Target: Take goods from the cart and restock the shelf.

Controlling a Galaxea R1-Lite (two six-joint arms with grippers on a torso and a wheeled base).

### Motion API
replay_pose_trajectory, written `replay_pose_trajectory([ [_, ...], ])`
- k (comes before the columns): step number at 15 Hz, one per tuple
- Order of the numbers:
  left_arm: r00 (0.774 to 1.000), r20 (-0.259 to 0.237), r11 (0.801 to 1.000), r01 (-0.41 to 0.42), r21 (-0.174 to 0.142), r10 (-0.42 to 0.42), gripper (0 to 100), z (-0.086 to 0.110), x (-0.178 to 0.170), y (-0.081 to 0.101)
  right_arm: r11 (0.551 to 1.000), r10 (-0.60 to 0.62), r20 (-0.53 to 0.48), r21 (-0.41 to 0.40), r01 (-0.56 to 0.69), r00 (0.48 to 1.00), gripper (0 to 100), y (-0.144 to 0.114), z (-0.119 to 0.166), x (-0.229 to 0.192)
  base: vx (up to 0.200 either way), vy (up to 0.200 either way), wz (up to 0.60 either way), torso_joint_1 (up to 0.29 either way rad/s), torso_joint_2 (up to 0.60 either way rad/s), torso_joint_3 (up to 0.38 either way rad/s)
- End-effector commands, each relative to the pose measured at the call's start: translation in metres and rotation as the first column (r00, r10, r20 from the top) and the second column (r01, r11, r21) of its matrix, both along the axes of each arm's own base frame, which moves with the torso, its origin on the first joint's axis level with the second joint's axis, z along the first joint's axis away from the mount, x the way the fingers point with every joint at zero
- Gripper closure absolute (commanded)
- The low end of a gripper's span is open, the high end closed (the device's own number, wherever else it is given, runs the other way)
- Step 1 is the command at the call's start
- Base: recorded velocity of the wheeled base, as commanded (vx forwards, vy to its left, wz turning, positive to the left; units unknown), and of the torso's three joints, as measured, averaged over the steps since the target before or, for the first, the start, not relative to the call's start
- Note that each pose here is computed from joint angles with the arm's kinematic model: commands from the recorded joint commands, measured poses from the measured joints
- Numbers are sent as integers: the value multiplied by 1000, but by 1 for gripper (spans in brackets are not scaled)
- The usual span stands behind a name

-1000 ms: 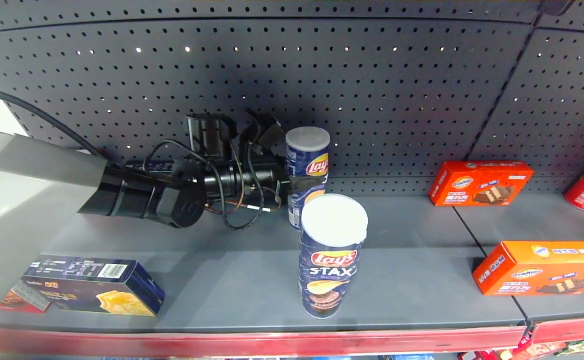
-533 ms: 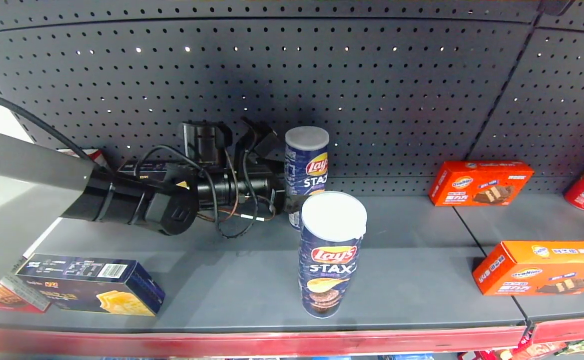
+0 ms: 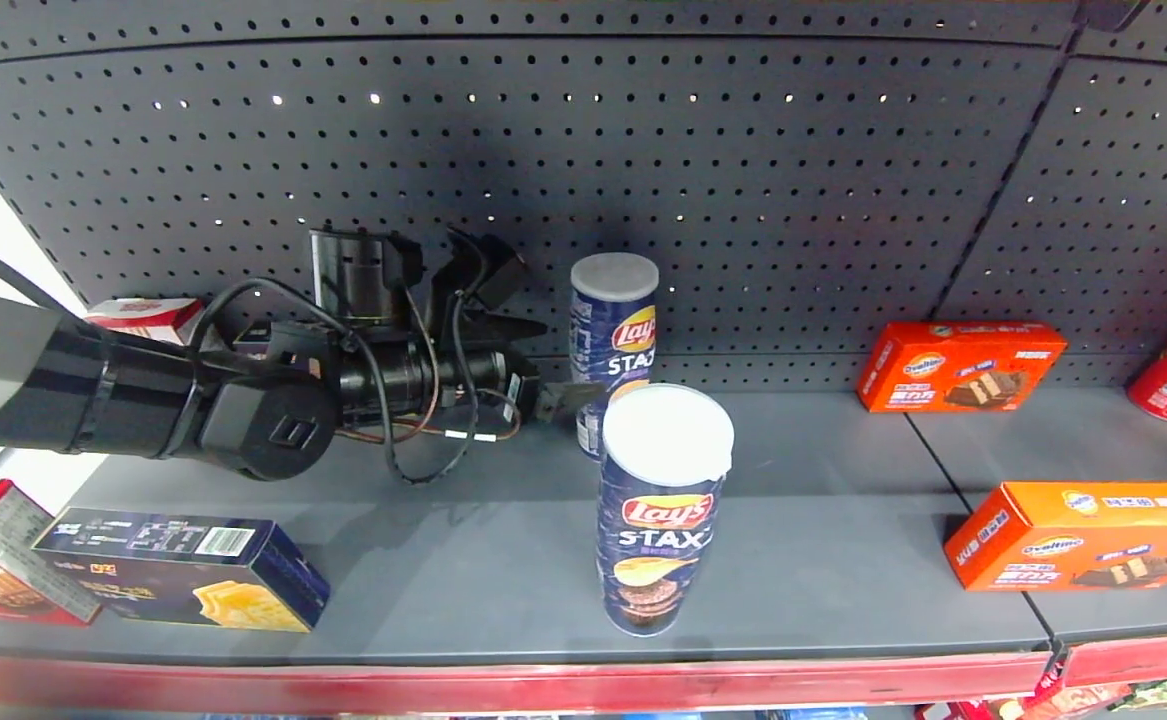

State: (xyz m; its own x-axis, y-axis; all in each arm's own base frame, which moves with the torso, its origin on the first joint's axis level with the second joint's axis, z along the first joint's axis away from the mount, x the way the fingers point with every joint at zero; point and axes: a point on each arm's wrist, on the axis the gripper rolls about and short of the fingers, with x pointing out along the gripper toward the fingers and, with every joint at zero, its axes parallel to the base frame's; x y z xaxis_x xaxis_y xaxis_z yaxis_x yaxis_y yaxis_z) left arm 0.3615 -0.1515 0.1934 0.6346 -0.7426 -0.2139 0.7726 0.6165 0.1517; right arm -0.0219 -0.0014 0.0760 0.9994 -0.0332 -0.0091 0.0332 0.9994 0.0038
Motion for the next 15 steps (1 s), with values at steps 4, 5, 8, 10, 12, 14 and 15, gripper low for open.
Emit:
replay_pose_trajectory([
  [4, 997, 25, 998, -68, 8, 68, 0, 7, 0, 1, 1000, 1, -2, 0, -1, 1000, 0, 0, 0, 0, 0, 0, 0, 0, 0, 0],
  [5, 996, 27, 997, -80, 11, 80, 0, 7, 0, 2, 1000, -1, -2, 0, 1, 1000, 0, 0, 0, 0, 0, 0, 0, 0, 0, 0],
  [8, 993, 29, 993, -113, 16, 113, 0, 6, 1, 4, 1000, 1, -2, 0, -1, 1000, 0, 0, 0, 0, 0, 0, 0, 0, 0, 0],
  [10, 992, 30, 992, -126, 20, 126, 0, 6, 1, 6, 1000, 1, -2, 0, -1, 1000, 0, 0, 0, 0, 0, 0, 0, 0, 0, 0],
  [12, 990, 33, 990, -140, 22, 139, 0, 6, 2, 7, 1000, 1, -2, 0, -1, 1000, 0, 0, 0, 0, 0, 0, 0, 0, 0, 0],
  [14, 986, 32, 986, -167, 27, 166, 0, 5, 3, 10, 1000, 1, -2, 0, -1, 1000, 0, 0, 0, 0, 0, 0, 0, 0, 0, 0],
  [15, 985, 30, 985, -172, 29, 172, 0, 4, 3, 11, 1000, -1, -2, 0, 1, 1000, 0, 0, 0, 0, 0, 0, 0, 0, 0, 0],
])
